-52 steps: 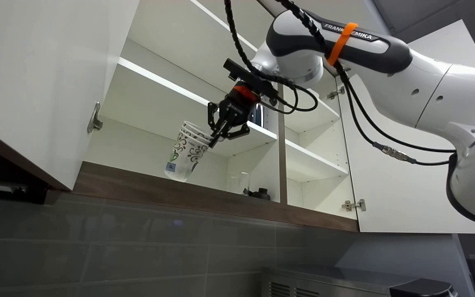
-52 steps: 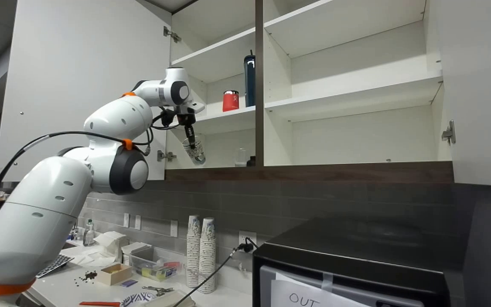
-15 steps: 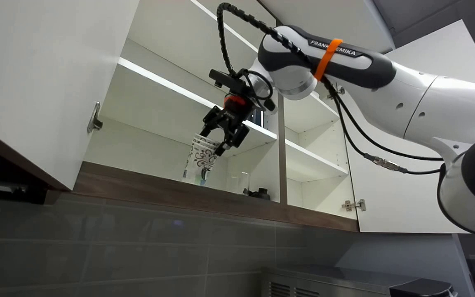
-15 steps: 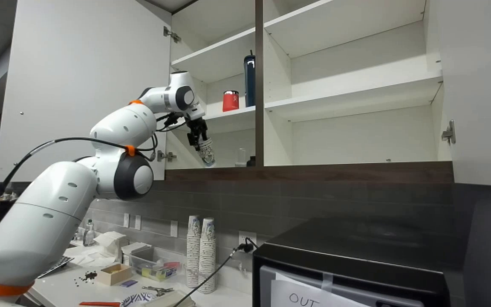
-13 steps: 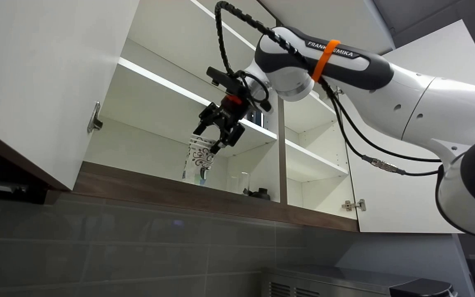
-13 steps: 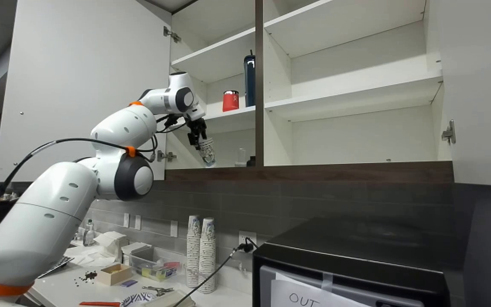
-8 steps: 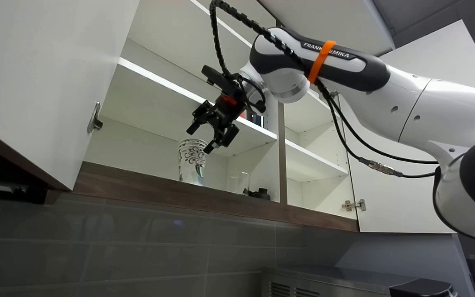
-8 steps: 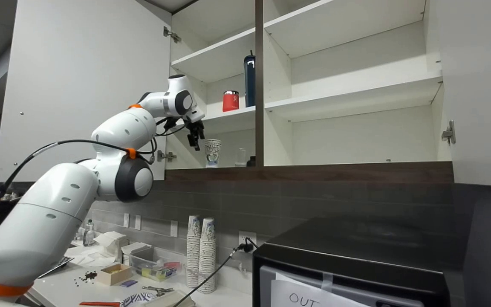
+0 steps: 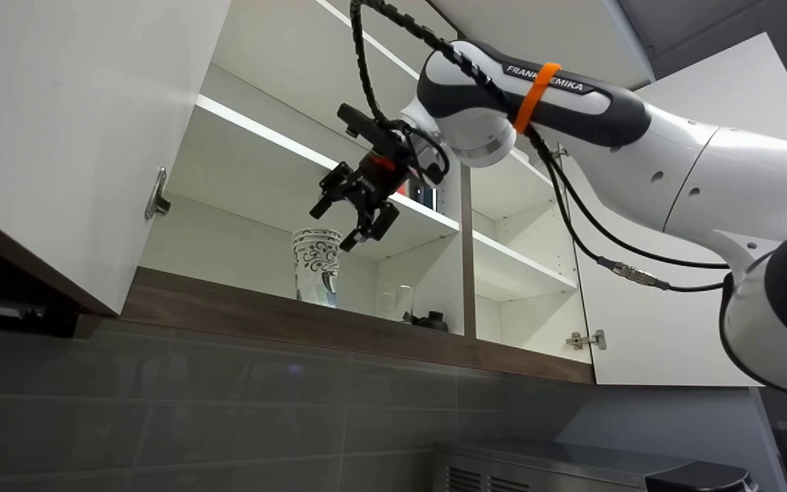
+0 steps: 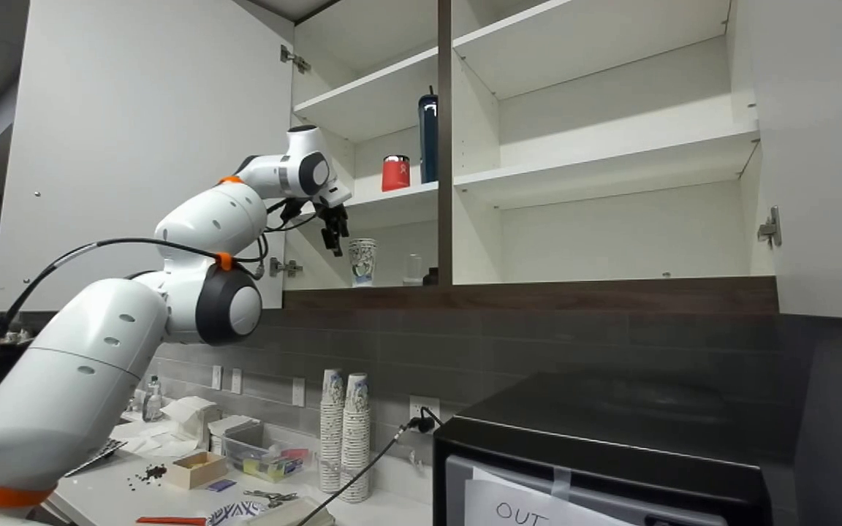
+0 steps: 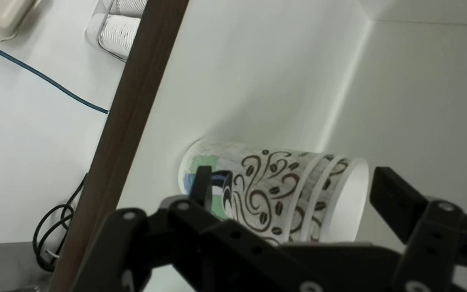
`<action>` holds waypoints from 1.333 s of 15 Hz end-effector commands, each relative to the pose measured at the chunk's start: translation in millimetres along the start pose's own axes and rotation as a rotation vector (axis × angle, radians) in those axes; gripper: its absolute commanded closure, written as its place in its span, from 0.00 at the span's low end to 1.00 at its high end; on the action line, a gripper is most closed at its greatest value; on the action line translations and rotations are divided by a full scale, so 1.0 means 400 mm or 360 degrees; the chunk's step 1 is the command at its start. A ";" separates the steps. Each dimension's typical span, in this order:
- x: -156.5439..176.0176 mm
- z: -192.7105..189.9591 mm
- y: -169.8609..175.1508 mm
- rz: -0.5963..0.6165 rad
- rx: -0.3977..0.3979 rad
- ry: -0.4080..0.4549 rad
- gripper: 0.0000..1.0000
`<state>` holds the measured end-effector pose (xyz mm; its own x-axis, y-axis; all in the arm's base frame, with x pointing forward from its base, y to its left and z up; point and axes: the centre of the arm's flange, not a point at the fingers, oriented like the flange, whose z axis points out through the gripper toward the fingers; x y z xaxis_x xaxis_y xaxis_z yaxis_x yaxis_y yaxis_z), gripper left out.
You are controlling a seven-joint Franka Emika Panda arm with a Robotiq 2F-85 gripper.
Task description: Move three cups to the left side of the open cabinet
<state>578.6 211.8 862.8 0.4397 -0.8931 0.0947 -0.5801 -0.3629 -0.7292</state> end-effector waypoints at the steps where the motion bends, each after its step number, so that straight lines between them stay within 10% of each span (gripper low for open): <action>1: 0.006 -0.085 -0.014 -0.0094 -0.0075 -0.0117 0.00; 20: 0.077 -0.365 0.312 -0.1643 -0.0513 -0.0568 0.00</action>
<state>444.5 117.2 903.3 0.9371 -0.1673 0.3063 -0.0904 -0.9641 -0.2499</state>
